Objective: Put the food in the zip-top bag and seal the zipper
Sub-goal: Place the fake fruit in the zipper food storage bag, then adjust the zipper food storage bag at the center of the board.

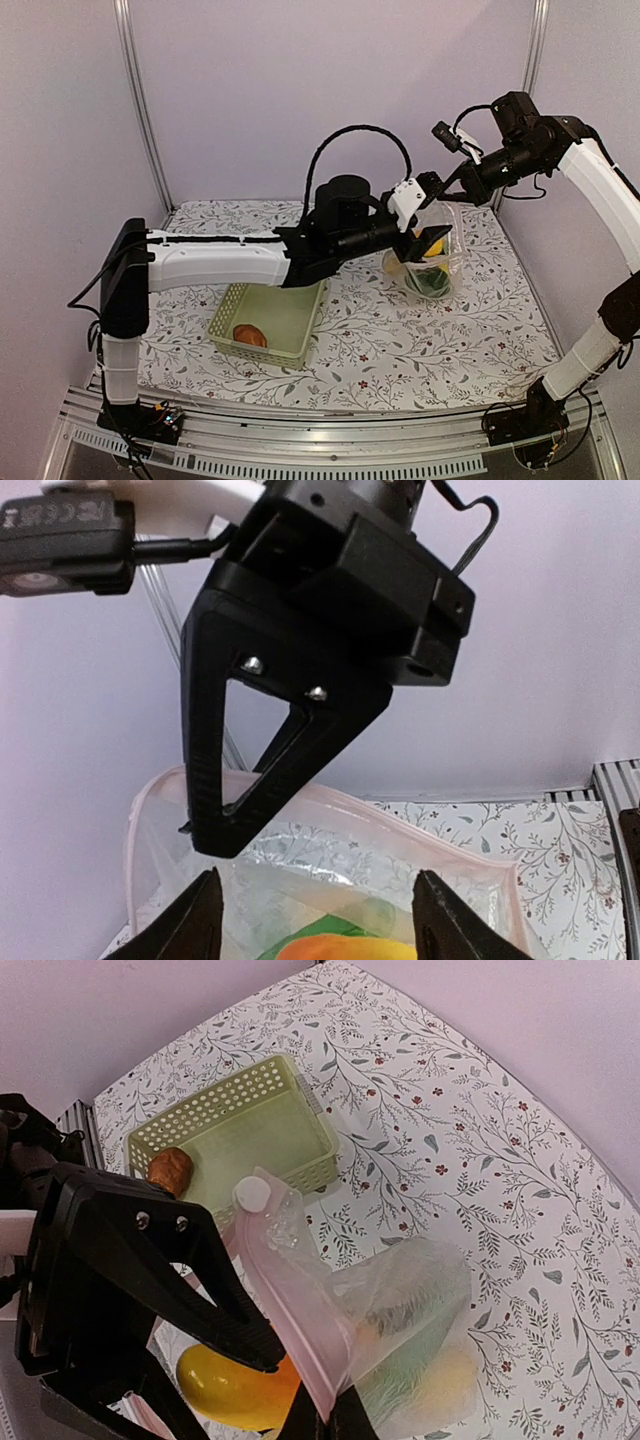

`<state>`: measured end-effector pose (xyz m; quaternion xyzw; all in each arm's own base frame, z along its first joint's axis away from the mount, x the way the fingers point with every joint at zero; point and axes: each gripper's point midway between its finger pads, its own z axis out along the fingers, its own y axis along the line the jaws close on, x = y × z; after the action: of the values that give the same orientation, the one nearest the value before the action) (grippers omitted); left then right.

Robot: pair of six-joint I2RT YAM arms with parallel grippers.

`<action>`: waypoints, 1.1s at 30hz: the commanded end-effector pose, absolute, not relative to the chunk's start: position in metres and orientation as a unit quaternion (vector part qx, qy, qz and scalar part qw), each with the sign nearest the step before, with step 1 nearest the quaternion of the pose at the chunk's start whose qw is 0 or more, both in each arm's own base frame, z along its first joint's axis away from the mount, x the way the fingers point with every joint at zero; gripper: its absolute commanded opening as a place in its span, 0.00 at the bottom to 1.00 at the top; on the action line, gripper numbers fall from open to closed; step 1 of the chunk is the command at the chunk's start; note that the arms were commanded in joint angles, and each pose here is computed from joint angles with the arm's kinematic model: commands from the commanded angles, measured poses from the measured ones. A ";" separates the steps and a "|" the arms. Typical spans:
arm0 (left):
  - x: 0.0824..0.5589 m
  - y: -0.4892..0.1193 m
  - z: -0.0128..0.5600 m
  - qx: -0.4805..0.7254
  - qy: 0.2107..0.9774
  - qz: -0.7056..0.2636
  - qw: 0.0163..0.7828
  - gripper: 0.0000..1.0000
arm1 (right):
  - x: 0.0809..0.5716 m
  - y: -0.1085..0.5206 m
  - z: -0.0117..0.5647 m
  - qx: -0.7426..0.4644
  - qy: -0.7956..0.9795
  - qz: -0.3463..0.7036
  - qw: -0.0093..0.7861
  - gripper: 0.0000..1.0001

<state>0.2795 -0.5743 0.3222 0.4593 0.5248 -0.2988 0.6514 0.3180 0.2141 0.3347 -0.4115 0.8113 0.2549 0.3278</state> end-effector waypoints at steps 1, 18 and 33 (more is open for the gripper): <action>0.277 -0.569 0.350 0.445 0.514 -0.290 0.674 0.68 | 0.317 0.218 0.341 -0.419 0.802 0.260 0.336 0.00; 0.170 -0.525 0.371 0.511 0.494 -0.338 0.617 0.61 | 0.341 0.219 0.314 -0.402 0.826 0.243 0.311 0.00; 0.168 -0.549 0.265 0.660 0.581 -0.238 0.413 0.60 | 0.328 0.224 0.312 -0.413 0.818 0.270 0.296 0.00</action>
<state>0.1693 -0.5544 0.3176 0.6214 0.5449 -0.2866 0.4845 0.3350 0.2208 0.3065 -0.4048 0.8259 0.2606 0.2936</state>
